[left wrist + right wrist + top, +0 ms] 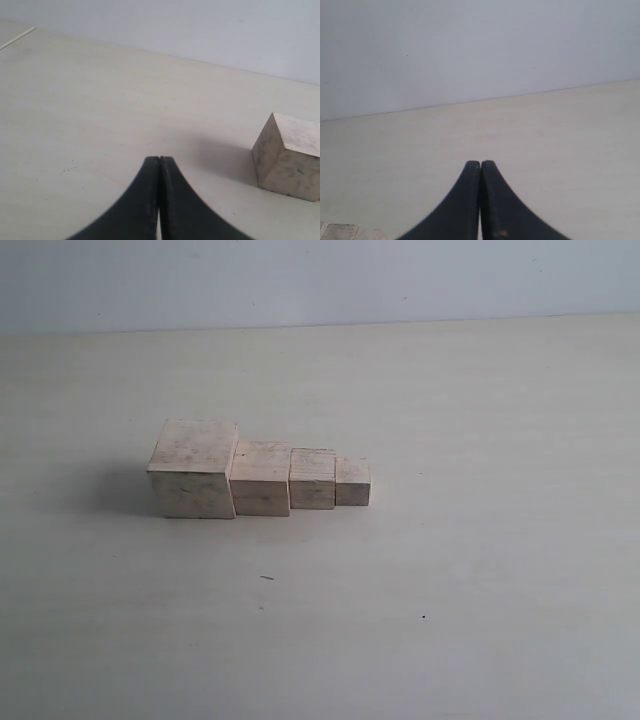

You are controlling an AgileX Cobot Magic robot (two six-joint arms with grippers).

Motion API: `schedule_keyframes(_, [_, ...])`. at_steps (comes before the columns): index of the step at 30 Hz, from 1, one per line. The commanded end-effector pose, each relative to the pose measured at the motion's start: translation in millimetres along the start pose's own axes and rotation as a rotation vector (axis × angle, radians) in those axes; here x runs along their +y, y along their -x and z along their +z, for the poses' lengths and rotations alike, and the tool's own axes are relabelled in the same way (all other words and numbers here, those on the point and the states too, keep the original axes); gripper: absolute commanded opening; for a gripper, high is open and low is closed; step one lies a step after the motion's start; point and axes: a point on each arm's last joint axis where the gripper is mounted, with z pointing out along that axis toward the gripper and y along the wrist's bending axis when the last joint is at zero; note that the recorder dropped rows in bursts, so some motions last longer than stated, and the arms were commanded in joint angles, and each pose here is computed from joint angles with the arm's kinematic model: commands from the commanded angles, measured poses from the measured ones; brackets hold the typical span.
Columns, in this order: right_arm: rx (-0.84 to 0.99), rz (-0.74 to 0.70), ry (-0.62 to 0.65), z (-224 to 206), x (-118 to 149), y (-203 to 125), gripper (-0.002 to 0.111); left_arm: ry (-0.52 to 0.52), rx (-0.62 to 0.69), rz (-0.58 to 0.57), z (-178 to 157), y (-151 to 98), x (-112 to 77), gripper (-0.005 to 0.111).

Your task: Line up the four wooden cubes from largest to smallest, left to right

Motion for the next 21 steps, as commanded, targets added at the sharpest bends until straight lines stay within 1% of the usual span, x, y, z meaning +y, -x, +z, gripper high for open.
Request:
schedule_keyframes(1, [-0.057, 0.022, -0.071, -9.7, -10.9, 2.8, 0.0, 0.001, -0.01, 0.004, -0.1, 0.1, 0.2, 0.0])
schedule_keyframes(4, [-0.1, 0.009, -0.109, -22.1, -15.1, -1.2, 0.0, 0.001, -0.01, 0.004, -0.1, 0.1, 0.2, 0.0])
schedule_keyframes(6, [-0.126, -0.04, -0.127, -32.5, -15.5, -9.6, 0.0, 0.001, -0.01, 0.004, -0.1, 0.1, 0.2, 0.0])
schedule_keyframes(11, [-0.223, -0.124, -0.161, -56.0, -17.4, -40.0, 0.0, 0.001, -0.01, 0.004, -0.1, 0.1, 0.2, 0.0])
schedule_keyframes(16, [-0.312, -0.134, -0.165, -62.6, -20.9, -72.9, 0.0, 0.001, -0.01, 0.004, -0.1, 0.1, 0.2, 0.0])
schedule_keyframes(21, [-0.282, -0.13, -0.168, -56.8, -25.6, -101.3, 0.0, 0.001, -0.01, 0.004, -0.1, 0.1, 0.2, 0.0])
